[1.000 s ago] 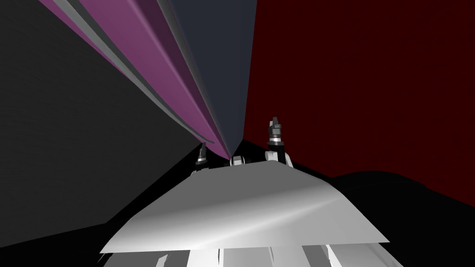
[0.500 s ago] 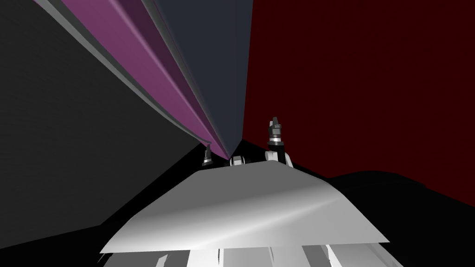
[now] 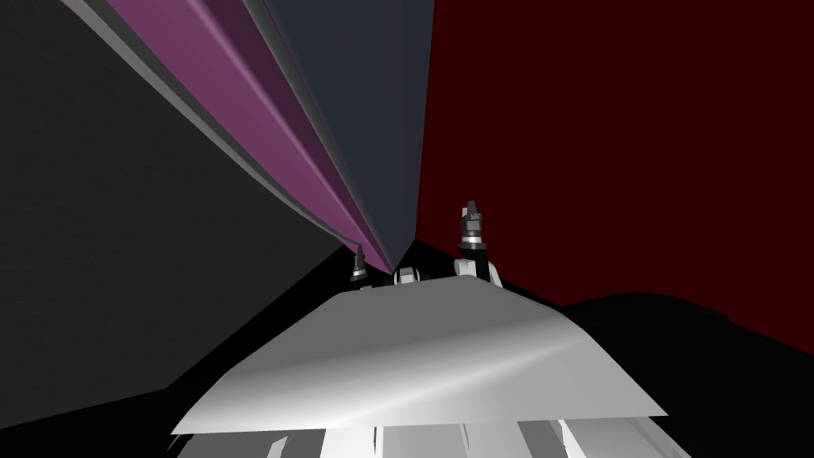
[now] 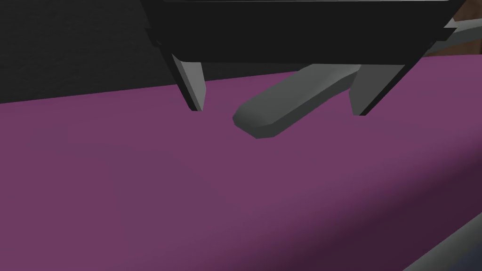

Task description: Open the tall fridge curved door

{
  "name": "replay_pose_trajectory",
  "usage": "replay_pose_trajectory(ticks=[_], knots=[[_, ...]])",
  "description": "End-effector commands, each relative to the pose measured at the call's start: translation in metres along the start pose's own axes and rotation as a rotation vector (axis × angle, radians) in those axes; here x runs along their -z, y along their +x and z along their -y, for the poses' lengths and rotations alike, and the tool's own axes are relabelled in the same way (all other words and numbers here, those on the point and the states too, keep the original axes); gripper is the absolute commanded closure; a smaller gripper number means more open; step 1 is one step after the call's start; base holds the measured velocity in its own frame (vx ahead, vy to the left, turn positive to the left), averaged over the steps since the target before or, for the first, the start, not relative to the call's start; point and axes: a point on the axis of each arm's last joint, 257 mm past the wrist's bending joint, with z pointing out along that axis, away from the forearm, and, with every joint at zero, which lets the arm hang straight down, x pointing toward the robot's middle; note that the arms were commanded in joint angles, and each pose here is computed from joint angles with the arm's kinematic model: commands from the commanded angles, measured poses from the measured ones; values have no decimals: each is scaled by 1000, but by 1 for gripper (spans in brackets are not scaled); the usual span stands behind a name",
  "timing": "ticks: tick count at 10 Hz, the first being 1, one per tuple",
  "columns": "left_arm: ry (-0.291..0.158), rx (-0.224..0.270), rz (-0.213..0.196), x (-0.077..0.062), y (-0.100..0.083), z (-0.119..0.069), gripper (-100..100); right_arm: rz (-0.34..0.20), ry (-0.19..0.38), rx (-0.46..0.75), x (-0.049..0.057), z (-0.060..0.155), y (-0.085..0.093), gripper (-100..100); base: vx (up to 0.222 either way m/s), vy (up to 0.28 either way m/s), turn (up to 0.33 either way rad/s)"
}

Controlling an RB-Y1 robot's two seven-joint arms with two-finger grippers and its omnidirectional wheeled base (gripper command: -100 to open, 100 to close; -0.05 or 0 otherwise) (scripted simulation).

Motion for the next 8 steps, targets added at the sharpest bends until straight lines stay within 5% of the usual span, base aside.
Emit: replay_pose_trajectory(ticks=[1,2,3,5,6,7,8], knots=[[-1,1,-3,-16,-2,2,-100,0,0,0,0,0,0,0,0,-14,21],[-2,0,-3,-12,-2,0,-100,0,0,0,0,0,0,0,-7,-8,7],[-2,0,-1,-1,0,0,100,0,0,0,0,0,0,0,0,10,-34],[-3,0,2,15,2,-2,100,0,0,0,0,0,0,0,-8,11,-17],[-3,1,0,10,3,-2,100,0,0,0,0,0,0,0,-4,6,-2],[5,-33,-16,8,-8,-5,-100,0,0,0,0,0,0,0,-3,-5,-3],[9,-57,-28,6,-17,-7,-100,0,0,0,0,0,0,0,-9,-15,-3]])
